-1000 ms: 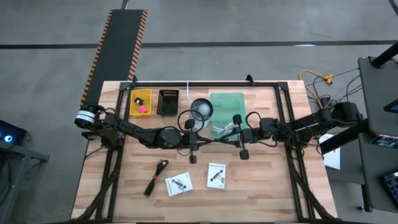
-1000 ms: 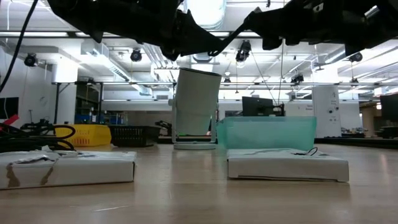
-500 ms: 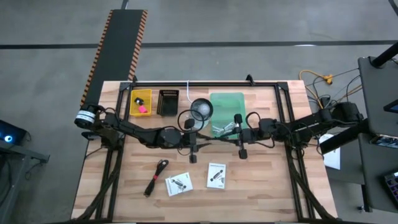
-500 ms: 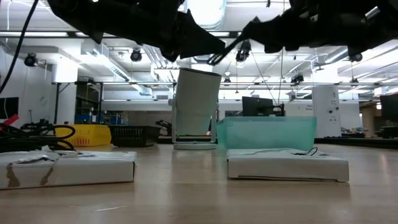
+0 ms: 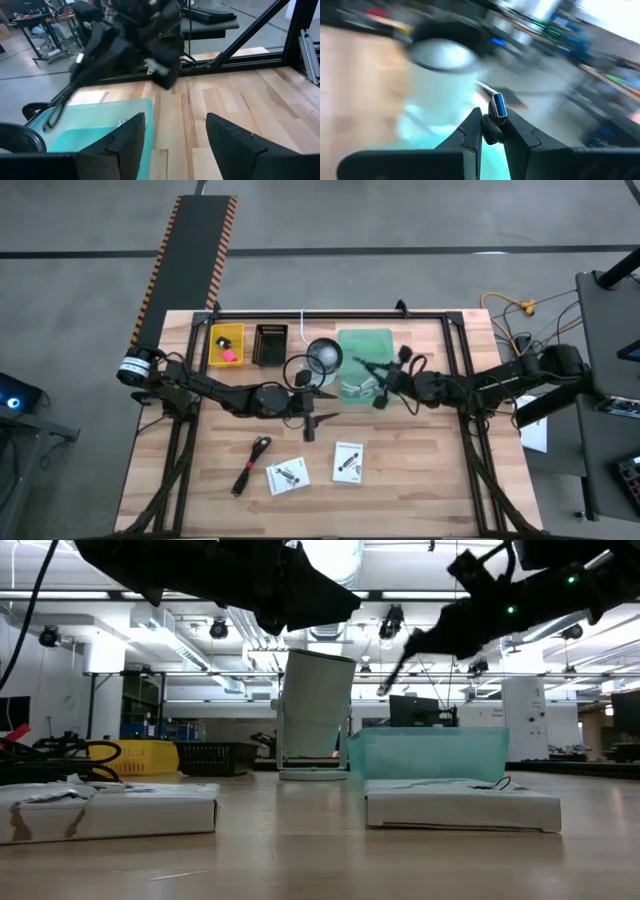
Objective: Pick and place items into bin
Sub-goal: Put the right black charger into the green bin
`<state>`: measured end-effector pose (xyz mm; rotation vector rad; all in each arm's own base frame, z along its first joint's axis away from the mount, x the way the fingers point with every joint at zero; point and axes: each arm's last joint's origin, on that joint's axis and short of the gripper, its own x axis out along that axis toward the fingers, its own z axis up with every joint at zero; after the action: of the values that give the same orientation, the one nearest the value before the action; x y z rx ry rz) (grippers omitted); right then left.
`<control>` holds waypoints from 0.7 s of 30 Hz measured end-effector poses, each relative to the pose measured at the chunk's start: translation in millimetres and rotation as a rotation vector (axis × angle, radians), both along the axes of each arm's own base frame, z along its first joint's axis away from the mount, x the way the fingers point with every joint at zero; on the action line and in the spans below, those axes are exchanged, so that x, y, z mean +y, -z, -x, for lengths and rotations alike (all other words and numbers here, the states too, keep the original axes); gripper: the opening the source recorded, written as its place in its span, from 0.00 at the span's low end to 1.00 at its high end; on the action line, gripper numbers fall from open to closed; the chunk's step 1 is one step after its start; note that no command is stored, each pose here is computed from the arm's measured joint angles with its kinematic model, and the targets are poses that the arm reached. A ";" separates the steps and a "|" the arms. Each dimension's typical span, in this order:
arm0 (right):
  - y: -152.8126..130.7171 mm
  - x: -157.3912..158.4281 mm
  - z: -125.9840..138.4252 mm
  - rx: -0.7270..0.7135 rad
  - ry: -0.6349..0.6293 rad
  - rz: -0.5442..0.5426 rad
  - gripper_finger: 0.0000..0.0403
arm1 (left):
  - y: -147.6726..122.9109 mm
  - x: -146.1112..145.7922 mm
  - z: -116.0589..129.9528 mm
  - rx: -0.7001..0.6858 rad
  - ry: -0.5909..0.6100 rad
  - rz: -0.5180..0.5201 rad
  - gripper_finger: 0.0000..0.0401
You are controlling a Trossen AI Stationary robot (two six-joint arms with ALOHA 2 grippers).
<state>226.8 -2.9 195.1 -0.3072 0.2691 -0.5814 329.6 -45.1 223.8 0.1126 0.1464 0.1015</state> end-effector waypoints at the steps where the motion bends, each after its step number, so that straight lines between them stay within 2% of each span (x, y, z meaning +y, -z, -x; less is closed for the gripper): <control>1: 0.7 -1.5 1.3 0.010 0.061 0.013 0.10 | -0.1 0.0 0.0 -0.001 0.000 0.000 0.48; 3: 2.0 -3.6 3.1 0.025 0.152 0.035 0.10 | -0.1 0.0 0.0 0.000 0.000 0.000 0.48; 5: 3.0 -4.2 4.1 0.032 0.180 0.042 0.10 | -0.1 0.0 0.0 0.000 0.000 0.000 0.48; 15: 2.9 -4.2 4.1 0.028 0.183 0.040 0.11 | -0.1 -0.1 0.2 0.000 0.001 0.000 0.48; 21: 3.0 -4.3 4.1 0.012 0.187 0.022 0.22 | -0.1 -0.1 0.2 0.000 0.002 0.000 0.48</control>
<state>222.7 -7.1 192.0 -0.3089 0.3057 -0.7678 329.5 -45.2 223.9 0.1125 0.1466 0.0996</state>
